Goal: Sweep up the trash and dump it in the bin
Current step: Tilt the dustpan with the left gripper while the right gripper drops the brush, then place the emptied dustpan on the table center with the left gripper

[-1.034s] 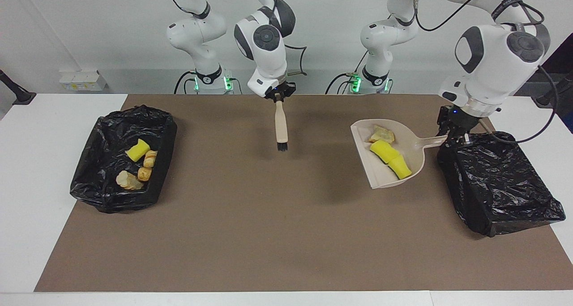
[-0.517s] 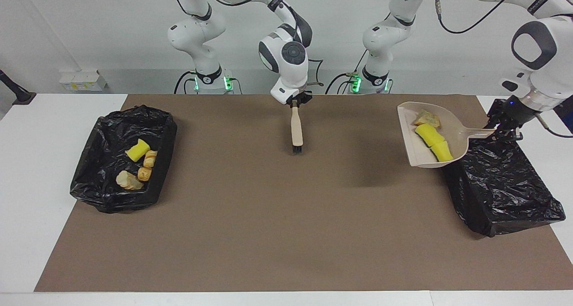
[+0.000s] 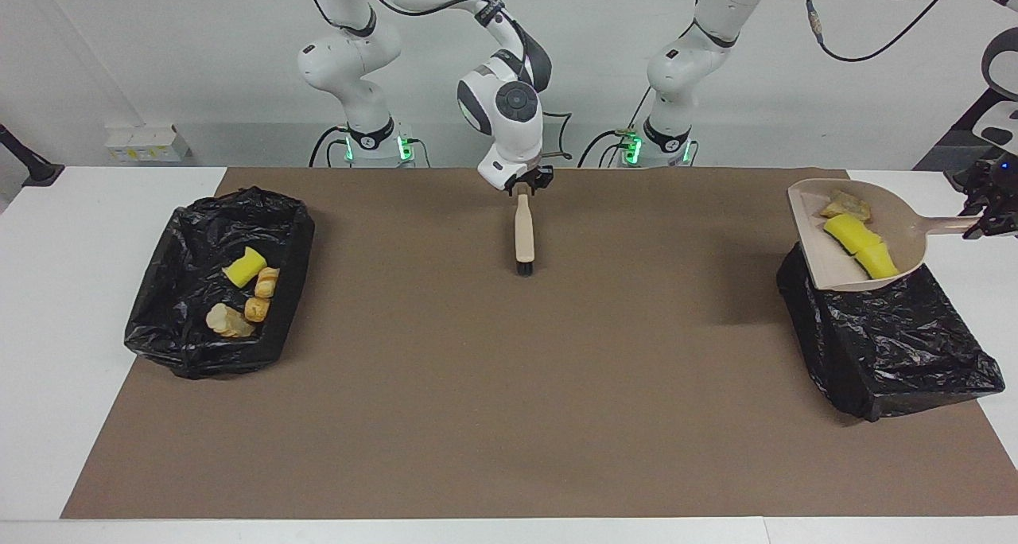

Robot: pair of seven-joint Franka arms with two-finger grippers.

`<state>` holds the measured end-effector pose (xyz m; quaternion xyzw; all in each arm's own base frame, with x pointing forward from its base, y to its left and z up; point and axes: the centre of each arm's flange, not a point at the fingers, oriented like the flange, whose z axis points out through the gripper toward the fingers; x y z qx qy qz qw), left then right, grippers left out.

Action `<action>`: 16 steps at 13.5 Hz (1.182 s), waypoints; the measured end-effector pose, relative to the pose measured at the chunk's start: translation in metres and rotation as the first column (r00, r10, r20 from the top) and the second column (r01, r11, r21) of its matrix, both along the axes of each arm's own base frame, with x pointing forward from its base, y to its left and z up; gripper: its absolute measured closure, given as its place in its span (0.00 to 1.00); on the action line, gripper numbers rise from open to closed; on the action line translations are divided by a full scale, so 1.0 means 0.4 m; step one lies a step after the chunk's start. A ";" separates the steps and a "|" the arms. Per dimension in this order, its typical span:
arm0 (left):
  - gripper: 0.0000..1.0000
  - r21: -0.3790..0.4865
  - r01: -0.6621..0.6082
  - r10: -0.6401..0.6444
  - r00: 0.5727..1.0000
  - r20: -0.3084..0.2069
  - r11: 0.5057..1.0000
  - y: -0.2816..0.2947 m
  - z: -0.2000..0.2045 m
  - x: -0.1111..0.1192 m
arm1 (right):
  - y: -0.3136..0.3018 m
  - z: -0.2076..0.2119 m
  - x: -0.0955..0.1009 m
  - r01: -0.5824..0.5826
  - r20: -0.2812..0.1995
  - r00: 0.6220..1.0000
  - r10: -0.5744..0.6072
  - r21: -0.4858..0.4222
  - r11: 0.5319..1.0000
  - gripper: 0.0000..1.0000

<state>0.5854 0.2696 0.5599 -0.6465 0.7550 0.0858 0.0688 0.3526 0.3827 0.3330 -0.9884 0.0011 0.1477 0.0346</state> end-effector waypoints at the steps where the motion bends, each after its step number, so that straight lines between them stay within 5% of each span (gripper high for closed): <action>1: 0.67 0.058 -0.007 0.007 1.000 0.002 0.998 0.035 -0.003 -0.001 | -0.009 0.004 0.016 -0.015 0.012 1.000 0.015 0.012 1.000 0.23; 3: 0.67 0.179 -0.016 0.014 1.000 0.013 0.984 0.058 -0.012 0.019 | -0.074 0.038 0.112 -0.029 0.076 0.997 0.027 0.025 0.999 0.01; 5: 0.67 0.284 -0.018 0.009 0.999 0.034 0.959 0.047 -0.013 0.054 | -0.174 0.101 0.237 -0.015 0.163 0.987 0.013 0.012 1.000 0.00; 8: 0.67 0.469 -0.123 0.063 0.988 0.143 0.875 0.012 -0.003 0.101 | -0.330 0.224 0.382 0.033 0.257 0.966 -0.029 -0.013 0.999 0.00; 13: 0.67 0.644 -0.100 0.028 0.992 0.121 0.758 -0.040 -0.042 0.089 | -0.538 0.337 0.517 0.053 0.395 0.919 0.001 -0.125 0.991 0.00; 16: 0.67 0.710 -0.174 0.082 0.983 0.162 0.682 -0.104 -0.013 0.048 | -0.669 0.436 0.562 0.047 0.407 0.913 0.014 -0.138 0.989 0.00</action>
